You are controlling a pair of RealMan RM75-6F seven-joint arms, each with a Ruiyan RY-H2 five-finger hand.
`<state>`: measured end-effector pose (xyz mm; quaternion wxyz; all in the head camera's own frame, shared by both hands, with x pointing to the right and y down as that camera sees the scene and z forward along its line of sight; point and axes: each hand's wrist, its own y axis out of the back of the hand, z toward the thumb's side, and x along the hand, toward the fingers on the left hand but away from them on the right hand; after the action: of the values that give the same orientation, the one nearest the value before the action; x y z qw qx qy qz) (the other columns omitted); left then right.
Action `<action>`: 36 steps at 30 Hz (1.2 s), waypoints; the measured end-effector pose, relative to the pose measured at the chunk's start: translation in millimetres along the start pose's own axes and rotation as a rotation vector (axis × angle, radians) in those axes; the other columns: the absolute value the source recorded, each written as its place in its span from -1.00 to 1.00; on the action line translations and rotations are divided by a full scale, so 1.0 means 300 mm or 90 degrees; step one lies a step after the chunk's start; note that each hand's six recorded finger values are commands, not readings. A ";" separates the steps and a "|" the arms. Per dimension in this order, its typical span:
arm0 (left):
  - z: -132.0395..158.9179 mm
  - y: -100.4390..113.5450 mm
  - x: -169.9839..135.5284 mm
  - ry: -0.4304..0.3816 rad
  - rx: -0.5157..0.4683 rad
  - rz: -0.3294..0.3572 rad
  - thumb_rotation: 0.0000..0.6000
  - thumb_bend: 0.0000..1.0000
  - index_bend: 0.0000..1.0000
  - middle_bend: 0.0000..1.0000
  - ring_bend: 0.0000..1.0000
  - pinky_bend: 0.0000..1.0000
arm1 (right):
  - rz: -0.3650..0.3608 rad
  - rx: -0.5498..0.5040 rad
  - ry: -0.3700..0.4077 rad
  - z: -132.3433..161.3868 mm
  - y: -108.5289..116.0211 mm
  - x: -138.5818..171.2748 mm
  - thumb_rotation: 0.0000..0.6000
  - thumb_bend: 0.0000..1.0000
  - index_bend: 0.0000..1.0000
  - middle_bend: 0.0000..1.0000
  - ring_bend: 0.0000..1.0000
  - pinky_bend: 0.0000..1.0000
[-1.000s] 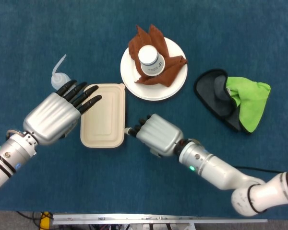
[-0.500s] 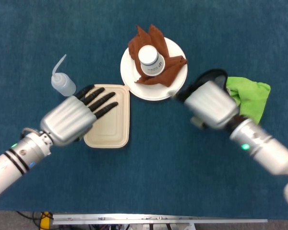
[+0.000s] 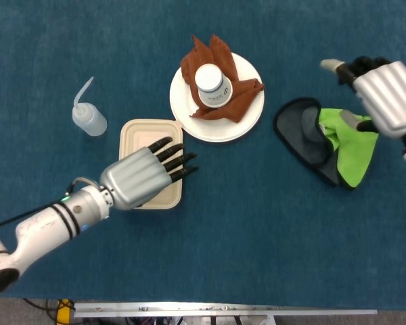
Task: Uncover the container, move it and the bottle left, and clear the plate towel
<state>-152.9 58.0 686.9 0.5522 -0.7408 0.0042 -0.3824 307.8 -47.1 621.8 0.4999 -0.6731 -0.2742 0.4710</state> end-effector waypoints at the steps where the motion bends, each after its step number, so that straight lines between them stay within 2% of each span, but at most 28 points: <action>1: 0.002 -0.007 0.010 0.000 0.002 -0.005 1.00 0.12 -0.93 -1.00 -1.00 -0.91 | 0.000 -0.001 -0.005 -0.011 -0.002 0.004 1.00 -0.54 -0.59 -0.13 -0.37 -0.15; 9: 0.025 -0.045 0.062 0.001 0.019 -0.031 1.00 0.12 -0.91 -1.00 -1.00 -0.95 | 0.003 -0.013 -0.031 -0.071 -0.022 0.028 1.00 -0.54 -0.59 -0.13 -0.37 -0.15; 14: 0.047 -0.079 0.093 0.003 0.034 -0.047 0.79 0.12 -0.82 -1.00 -1.00 -0.95 | 0.007 -0.016 -0.035 -0.087 -0.031 0.042 1.00 -0.54 -0.59 -0.13 -0.37 -0.15; 21: 0.037 -0.122 0.114 0.029 0.055 -0.064 0.73 0.12 -0.70 -1.00 -1.00 -0.95 | 0.012 -0.024 -0.044 -0.108 -0.041 0.059 1.00 -0.54 -0.59 -0.13 -0.37 -0.15; 28: -0.002 -0.159 0.067 0.058 0.071 -0.091 0.69 0.12 -0.59 -1.00 -1.00 -0.95 | 0.012 -0.029 -0.047 -0.112 -0.039 0.071 1.00 -0.54 -0.59 -0.13 -0.37 -0.15; 36: -0.036 -0.178 -0.009 0.087 0.078 -0.113 0.67 0.12 -0.58 -1.00 -1.00 -0.95 | 0.014 -0.027 -0.039 -0.094 -0.041 0.073 1.00 -0.54 -0.59 -0.13 -0.37 -0.15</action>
<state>-183.1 71.2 730.4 0.5589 -0.6754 -0.0470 -0.4788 343.6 -36.2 626.8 0.4720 -0.6716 -0.2919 0.4909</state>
